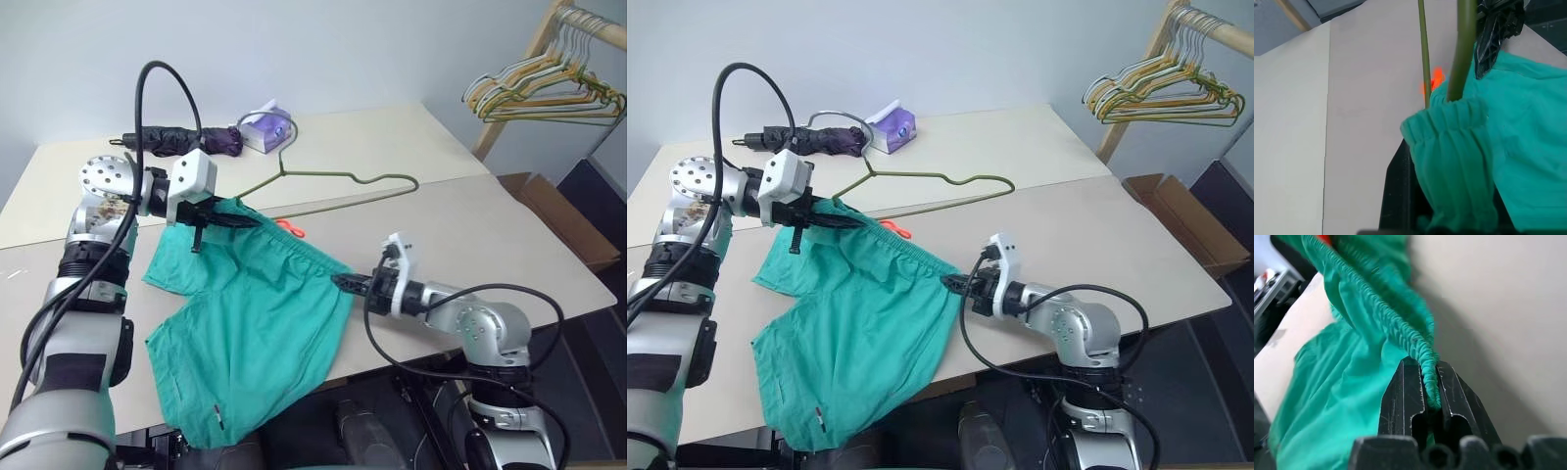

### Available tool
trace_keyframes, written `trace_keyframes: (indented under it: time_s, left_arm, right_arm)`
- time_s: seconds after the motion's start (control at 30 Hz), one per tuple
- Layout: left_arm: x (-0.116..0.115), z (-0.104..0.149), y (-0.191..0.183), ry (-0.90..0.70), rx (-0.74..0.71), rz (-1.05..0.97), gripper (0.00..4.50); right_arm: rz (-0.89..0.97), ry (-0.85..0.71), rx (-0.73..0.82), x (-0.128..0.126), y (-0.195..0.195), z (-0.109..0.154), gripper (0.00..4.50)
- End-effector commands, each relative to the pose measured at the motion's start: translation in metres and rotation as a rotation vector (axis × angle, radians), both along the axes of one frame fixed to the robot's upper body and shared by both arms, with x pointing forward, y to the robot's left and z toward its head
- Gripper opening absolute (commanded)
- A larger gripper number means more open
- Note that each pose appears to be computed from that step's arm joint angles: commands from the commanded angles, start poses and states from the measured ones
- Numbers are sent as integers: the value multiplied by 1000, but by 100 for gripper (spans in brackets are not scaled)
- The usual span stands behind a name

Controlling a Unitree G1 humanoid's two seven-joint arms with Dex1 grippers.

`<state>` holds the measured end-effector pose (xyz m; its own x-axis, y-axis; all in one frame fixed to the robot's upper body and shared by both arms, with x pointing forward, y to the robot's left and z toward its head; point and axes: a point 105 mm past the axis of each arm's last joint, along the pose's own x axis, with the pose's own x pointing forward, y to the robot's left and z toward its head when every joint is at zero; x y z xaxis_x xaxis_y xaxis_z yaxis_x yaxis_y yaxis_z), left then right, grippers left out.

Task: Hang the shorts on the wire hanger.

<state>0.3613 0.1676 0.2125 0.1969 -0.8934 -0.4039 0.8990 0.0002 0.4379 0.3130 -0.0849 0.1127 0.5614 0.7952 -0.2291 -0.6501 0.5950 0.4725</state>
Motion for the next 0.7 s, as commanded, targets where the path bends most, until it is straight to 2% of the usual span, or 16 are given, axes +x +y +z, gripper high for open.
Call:
trace_keyframes:
  time_s: [0.03,0.1,0.37,0.7]
  left_arm:
    - [0,20,12,-19,-56,42,0]
    - [-3,22,17,1,-52,50,0]
    - [-21,10,57,85,126,118,0]
    - [-24,5,105,101,243,273,0]
  right_arm:
    - [-116,-93,-56,13,-29,15,1]
    - [-181,-106,-96,22,-47,17,1]
    - [-329,-187,-266,45,-113,30,1]
    - [-295,-279,-403,43,-135,38,1]
